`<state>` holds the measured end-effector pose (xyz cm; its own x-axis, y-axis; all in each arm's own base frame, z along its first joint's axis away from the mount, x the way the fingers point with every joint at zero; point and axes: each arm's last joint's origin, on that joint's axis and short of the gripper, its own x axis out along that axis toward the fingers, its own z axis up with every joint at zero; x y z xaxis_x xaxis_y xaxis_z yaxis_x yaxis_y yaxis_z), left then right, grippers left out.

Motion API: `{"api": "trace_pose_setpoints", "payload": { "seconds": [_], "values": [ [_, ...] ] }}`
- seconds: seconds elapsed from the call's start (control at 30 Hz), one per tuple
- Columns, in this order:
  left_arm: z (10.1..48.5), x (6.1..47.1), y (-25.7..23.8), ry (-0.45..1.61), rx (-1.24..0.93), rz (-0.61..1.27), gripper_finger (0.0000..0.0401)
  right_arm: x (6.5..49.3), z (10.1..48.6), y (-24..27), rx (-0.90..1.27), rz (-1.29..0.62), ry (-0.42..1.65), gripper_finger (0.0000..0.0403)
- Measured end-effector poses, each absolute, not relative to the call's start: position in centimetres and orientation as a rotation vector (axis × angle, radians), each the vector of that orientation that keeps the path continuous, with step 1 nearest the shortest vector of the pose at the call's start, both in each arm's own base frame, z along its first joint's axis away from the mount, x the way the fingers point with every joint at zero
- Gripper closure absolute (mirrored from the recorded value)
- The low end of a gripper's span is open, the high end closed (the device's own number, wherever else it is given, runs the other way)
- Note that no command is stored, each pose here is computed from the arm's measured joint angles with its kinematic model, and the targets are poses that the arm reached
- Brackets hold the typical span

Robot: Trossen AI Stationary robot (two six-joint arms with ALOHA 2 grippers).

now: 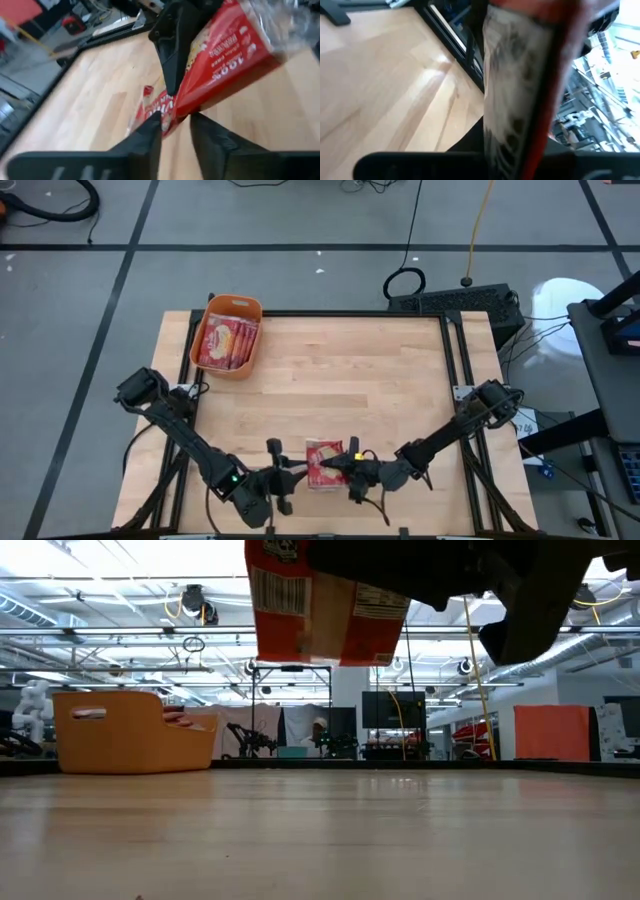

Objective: Sort popcorn bags into baskets
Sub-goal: Put the red popcorn bag into the orange bin

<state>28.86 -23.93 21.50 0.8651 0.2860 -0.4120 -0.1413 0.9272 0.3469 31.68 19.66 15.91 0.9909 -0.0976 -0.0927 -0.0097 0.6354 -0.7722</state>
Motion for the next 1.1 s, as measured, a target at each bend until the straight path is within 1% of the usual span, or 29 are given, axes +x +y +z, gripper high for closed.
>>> {"api": "trace_pose_setpoints", "payload": {
  "seconds": [0.17,0.23,0.33,0.43,0.5,0.6,0.67,0.83,1.0,1.1],
  "values": [
    [21.5,28.5,-24.4,0.453,0.162,0.248,0.023,31.1,16.1,20.3,-0.948,-0.079,0.147,0.0366],
    [21.5,28.3,-24.6,0.448,0.129,0.248,0.0213,30.8,16.2,20.5,-0.981,-0.108,0.155,0.0368],
    [21.5,28.1,-24.8,0.438,0.063,0.257,0.0201,30.1,16.6,21.1,-1.062,-0.163,0.181,0.037],
    [22.3,28.0,-24.6,0.409,0.0,0.276,0.0204,29.2,17.5,21.7,-1.143,-0.214,0.2,0.037],
    [23.2,28.2,-24.3,0.366,-0.054,0.292,0.0212,28.6,18.2,22.1,-1.183,-0.236,0.202,0.037],
    [24.7,28.5,-23.9,0.298,-0.073,0.296,0.0227,27.6,19.2,22.8,-1.252,-0.259,0.21,0.0371],
    [26.0,28.7,-23.6,0.252,-0.119,0.273,0.0236,26.9,19.8,23.3,-1.285,-0.268,0.212,0.0372],
    [27.2,29.2,-23.4,0.19,-0.179,0.252,0.0256,25.8,20.1,24.2,-1.402,-0.265,0.235,0.0372],
    [28.0,30.4,-22.2,0.103,-0.387,0.29,0.0272,25.8,19.8,24.3,-1.537,-0.218,0.24,0.0372],
    [28.0,31.0,-21.4,0.08,-0.573,0.301,0.0284,26.0,19.8,24.1,-1.641,-0.197,0.244,0.0372]
  ]
}}
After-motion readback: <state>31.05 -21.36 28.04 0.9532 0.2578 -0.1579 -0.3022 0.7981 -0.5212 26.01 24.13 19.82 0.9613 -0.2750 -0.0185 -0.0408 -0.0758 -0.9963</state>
